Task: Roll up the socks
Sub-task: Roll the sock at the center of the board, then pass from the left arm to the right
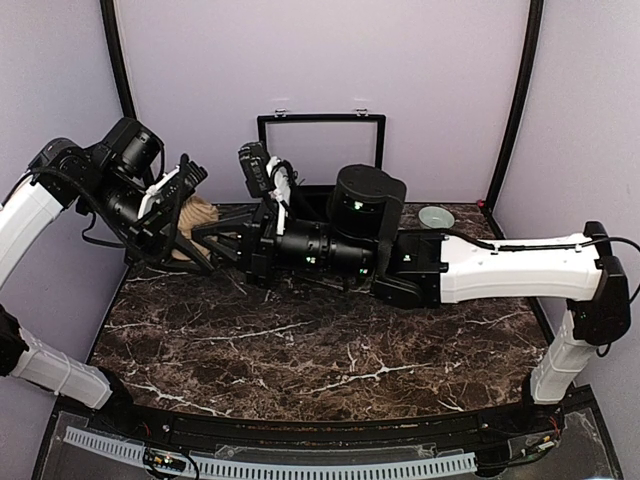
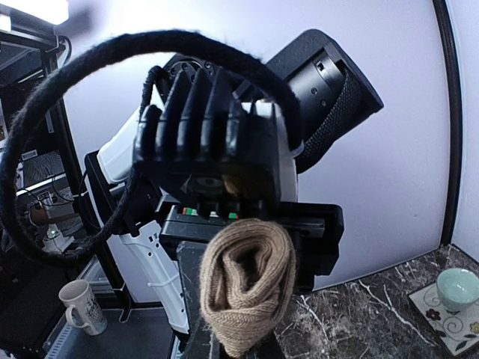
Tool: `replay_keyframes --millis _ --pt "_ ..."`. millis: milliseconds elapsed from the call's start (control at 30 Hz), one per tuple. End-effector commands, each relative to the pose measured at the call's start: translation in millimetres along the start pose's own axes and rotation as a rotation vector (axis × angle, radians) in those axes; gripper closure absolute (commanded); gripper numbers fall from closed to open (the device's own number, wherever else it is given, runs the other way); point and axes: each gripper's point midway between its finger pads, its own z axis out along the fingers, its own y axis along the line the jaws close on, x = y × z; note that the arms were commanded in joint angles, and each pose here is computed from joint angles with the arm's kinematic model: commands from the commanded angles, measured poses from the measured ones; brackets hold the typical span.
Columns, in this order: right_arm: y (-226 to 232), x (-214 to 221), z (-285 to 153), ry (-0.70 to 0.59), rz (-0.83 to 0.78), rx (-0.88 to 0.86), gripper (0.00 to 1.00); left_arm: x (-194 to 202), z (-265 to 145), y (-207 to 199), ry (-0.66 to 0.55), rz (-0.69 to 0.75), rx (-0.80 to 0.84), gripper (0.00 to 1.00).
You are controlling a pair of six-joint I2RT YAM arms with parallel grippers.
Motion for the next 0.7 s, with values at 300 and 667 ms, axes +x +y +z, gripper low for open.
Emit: replay_keyframes --millis 300,667 --pt "-76 25 -12 0.076 -0.008 0.263 1.0 25 -14 64 0.158 -0.002 -0.371 0.01" --pt "-260 43 -80 0.233 -0.146 0.782 1.0 131 -103 165 0.237 -0.29 -0.699 0.01"
